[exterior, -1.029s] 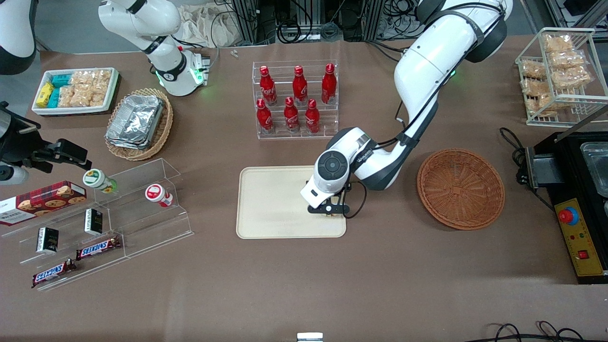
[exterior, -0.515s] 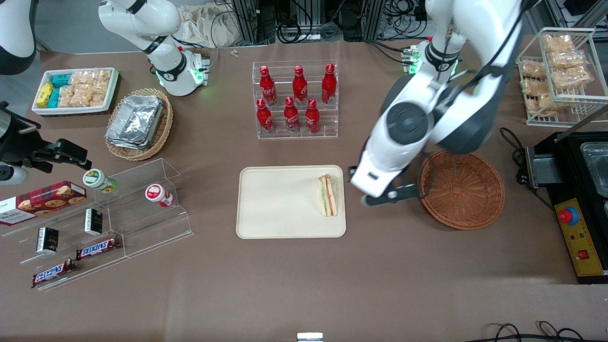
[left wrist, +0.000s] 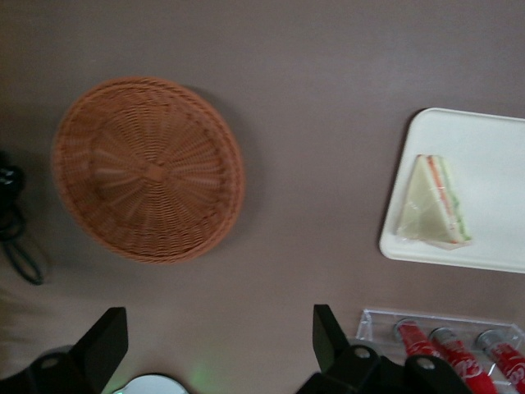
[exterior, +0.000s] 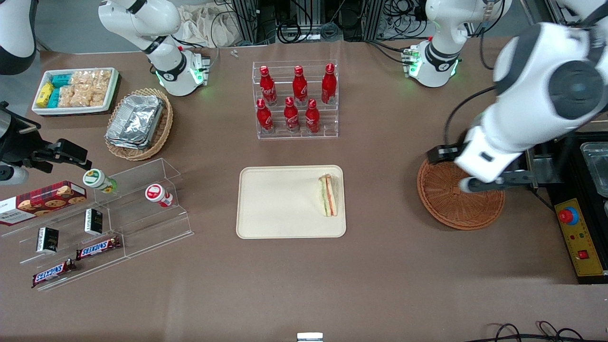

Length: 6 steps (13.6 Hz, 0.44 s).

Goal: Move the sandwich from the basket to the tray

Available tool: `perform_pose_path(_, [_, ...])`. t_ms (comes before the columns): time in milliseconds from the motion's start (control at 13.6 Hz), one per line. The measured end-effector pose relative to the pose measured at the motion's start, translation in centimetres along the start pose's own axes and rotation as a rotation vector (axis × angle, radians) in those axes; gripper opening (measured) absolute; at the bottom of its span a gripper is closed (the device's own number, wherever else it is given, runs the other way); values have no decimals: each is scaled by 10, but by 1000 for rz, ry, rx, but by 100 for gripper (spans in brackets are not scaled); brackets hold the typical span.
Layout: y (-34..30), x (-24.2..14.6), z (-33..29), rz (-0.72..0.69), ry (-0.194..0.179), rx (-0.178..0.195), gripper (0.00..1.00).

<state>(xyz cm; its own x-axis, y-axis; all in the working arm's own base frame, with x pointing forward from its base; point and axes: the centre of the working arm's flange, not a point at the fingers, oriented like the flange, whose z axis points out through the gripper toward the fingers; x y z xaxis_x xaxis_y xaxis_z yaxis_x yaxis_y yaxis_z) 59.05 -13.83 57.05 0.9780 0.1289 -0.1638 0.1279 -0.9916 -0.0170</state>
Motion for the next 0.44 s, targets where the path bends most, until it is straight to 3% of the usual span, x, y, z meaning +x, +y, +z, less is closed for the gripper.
perform_pose_path(441, [-102, -37, -37, -2, 33, -16, 100])
